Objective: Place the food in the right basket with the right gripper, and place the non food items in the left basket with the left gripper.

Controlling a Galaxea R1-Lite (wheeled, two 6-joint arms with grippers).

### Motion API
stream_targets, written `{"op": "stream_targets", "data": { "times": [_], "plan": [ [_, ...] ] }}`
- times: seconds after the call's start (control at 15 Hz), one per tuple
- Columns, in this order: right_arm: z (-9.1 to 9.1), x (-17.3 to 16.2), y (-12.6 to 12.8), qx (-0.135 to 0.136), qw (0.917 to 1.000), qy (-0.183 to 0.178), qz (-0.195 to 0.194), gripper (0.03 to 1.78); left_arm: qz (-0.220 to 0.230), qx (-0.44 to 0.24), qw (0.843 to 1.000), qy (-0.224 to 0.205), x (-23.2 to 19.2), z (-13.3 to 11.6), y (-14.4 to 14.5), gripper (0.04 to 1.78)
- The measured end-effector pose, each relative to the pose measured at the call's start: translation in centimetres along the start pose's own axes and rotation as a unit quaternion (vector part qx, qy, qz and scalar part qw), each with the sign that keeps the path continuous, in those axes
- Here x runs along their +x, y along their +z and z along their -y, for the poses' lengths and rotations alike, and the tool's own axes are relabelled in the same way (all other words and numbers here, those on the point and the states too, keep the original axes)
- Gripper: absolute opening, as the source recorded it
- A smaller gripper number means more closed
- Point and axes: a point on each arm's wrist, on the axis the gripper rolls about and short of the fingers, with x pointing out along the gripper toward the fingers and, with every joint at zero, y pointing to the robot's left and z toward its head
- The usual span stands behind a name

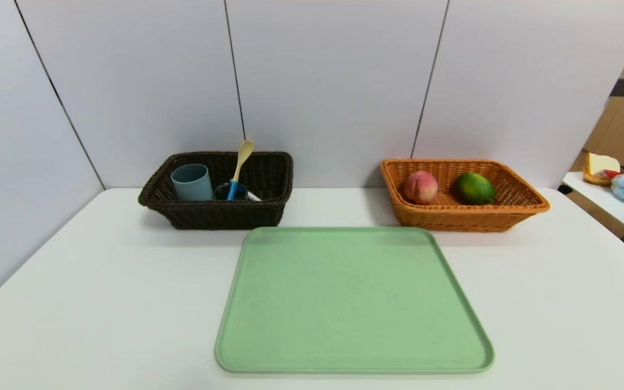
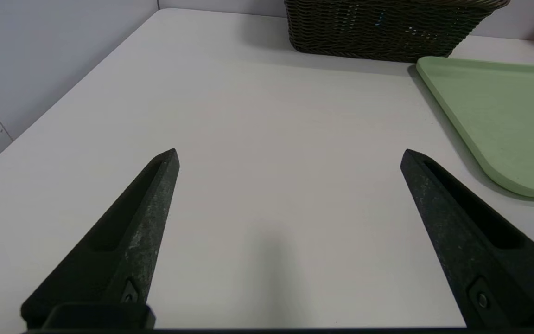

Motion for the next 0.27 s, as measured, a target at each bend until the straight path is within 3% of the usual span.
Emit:
{"op": "stream_targets", "data": {
  "times": [0.27],
  "plan": [
    [0.00,0.00,0.00,0.000,1.0000,0.000,0.000,1.70,0.000,0.000,1.000,0.000,0.00,0.00,0.00,1.69]
  ]
}}
